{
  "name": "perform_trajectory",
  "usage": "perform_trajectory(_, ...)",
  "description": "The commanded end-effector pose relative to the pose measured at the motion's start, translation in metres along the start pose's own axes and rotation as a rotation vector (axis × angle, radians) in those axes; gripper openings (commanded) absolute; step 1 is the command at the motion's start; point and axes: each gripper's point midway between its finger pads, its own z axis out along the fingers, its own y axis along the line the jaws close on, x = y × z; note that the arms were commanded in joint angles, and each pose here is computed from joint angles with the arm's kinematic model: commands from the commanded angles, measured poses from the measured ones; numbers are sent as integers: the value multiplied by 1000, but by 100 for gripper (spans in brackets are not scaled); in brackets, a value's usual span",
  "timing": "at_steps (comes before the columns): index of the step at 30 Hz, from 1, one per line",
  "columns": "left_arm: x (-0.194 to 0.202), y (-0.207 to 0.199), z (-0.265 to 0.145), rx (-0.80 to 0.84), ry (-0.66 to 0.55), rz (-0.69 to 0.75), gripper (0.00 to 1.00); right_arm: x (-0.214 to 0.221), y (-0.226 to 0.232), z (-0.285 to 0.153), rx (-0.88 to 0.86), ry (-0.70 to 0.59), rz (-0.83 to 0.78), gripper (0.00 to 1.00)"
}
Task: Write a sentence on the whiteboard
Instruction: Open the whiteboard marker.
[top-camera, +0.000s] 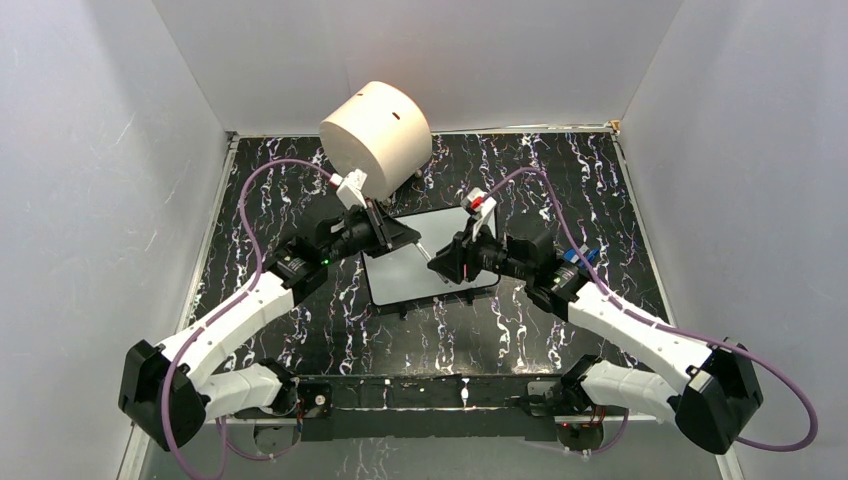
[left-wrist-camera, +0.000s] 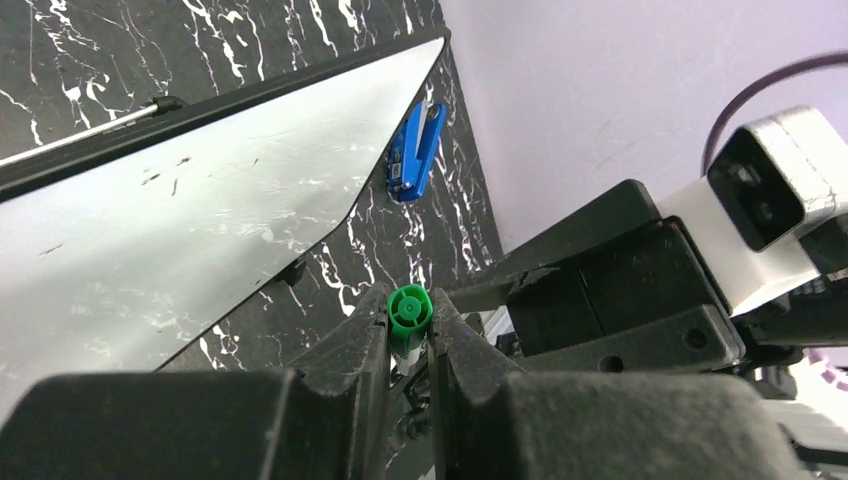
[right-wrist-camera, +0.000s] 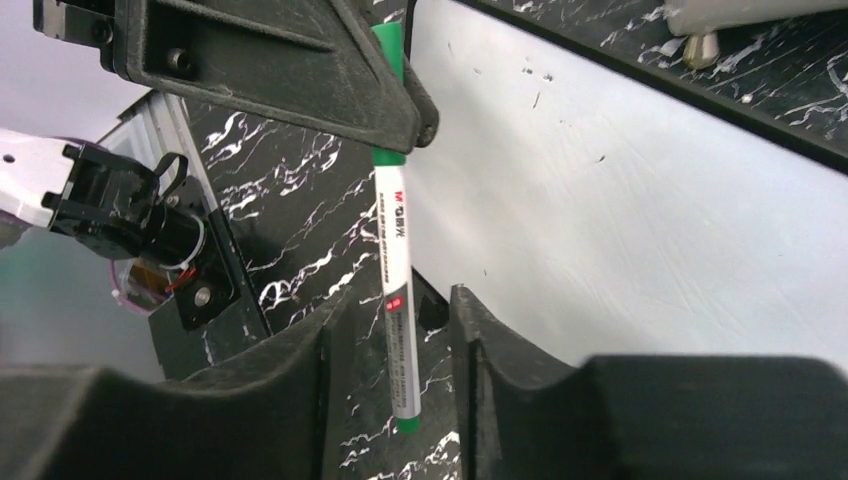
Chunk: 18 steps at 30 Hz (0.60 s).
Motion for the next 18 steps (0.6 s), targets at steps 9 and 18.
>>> perform_trajectory(9,-20,-25,-20,149,-183,-207,0,-51,16,-22,-69,-420,186,66)
perform_trajectory(18,-21,-26,-26,225,-232,-324,0,-59,24,-21,-155,-499,252,62)
